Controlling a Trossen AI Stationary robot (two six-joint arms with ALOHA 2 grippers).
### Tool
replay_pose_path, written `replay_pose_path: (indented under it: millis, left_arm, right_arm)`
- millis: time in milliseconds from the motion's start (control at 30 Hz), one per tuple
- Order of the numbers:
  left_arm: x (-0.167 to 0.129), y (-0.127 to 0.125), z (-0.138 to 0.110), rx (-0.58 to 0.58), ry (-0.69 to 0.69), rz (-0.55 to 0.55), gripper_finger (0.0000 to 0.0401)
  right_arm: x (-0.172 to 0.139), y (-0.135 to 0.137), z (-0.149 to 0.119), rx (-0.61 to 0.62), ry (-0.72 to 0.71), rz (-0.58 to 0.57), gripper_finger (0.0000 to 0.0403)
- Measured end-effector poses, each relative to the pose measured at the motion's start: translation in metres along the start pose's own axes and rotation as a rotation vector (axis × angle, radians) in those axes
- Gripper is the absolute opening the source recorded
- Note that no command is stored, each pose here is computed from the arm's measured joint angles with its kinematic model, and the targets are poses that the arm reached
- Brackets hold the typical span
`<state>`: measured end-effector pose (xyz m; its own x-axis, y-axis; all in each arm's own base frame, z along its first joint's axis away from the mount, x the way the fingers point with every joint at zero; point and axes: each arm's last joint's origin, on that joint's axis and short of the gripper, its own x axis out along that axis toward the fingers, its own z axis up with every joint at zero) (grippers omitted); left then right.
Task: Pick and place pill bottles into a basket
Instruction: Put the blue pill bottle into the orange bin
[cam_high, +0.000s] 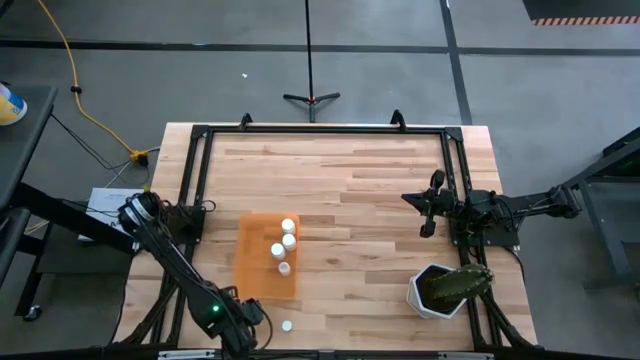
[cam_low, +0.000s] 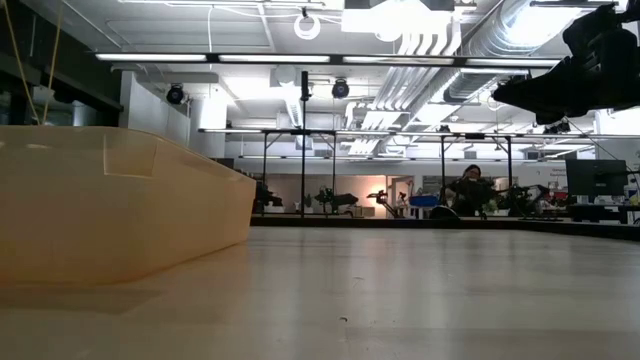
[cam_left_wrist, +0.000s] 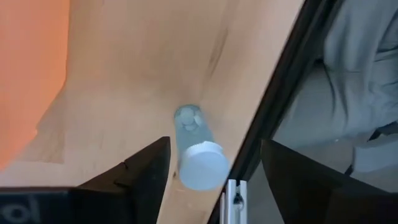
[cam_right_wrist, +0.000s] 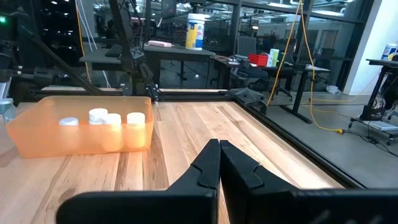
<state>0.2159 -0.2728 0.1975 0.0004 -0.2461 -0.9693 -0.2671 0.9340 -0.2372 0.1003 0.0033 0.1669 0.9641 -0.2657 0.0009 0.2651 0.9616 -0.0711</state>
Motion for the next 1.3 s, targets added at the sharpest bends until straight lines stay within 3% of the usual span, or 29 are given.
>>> replay_pose_path:
  millis: [233,733,1300]
  left_arm:
    - [0.012,-0.005,-0.011,0.029,0.032,0.028,0.027]
    - [0.018,-0.004,-0.008,0.046,-0.006,0.06,0.0242]
    - [0.018,-0.004,-0.008,0.054,-0.005,0.06,0.017]
  right_arm:
    - [0.0,0.0,0.0,-0.001,0.001,0.0,0.0]
    - [0.0,0.0,0.0,-0.001,0.001,0.001,0.0]
    - [0.0,0.0,0.0,-0.001,0.001,0.001,0.0]
